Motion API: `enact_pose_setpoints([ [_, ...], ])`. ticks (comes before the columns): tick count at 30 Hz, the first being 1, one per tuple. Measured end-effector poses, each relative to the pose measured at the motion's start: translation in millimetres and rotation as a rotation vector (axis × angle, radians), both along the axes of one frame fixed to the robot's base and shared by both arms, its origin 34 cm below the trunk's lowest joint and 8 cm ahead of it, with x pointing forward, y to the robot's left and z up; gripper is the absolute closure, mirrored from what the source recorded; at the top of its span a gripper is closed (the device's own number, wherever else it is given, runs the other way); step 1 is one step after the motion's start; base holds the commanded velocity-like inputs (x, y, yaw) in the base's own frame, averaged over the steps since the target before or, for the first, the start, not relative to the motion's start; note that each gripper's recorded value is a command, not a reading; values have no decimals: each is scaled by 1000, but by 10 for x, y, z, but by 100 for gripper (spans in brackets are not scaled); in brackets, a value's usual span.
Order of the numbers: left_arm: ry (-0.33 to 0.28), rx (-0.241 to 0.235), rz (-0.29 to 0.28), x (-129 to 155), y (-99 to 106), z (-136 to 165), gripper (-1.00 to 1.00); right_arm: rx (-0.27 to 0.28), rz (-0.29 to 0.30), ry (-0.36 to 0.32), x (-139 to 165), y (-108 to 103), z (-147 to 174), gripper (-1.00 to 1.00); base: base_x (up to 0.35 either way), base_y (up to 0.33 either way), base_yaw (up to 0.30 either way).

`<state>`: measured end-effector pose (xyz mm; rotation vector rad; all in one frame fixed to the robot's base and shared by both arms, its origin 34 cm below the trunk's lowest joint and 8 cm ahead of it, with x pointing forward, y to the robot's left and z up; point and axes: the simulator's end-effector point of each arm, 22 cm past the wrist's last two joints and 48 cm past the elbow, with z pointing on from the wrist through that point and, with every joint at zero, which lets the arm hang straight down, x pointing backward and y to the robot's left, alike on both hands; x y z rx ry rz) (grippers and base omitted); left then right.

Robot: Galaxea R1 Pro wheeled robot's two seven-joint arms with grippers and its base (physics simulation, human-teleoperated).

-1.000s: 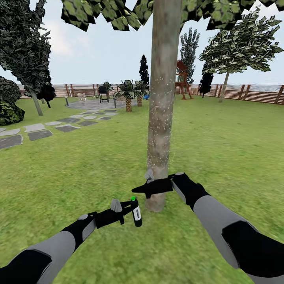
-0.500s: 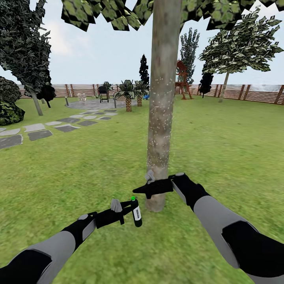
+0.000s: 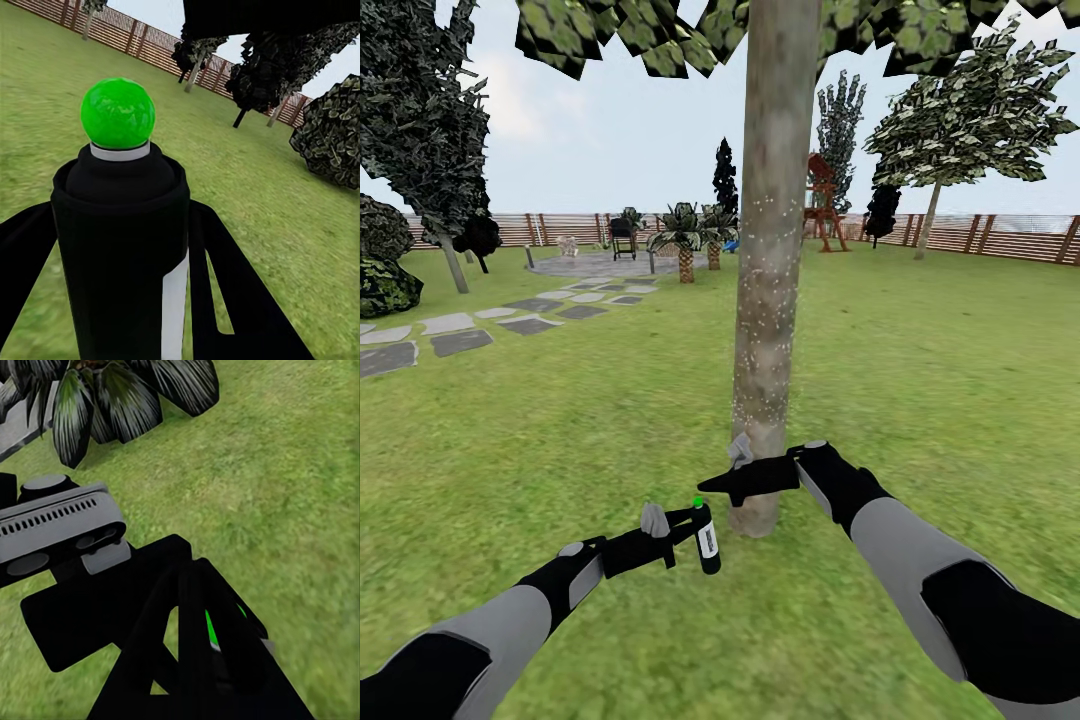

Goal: In the garden, pick up the pesticide atomizer on the floor and spray pesticide onto both trees until each tree trunk is fully covered.

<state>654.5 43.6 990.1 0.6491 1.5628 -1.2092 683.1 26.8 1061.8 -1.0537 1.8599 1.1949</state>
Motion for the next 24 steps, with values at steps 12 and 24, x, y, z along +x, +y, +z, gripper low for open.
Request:
enact_pose_setpoints([
  [12, 1, 0, 2, 5, 2, 0, 100, 1, 3, 2, -15, 22, -9, 100, 0, 0, 0],
  [24, 3, -1, 5, 8, 8, -3, 100, -8, -1, -1, -20, 75, -38, 100, 0, 0, 0],
])
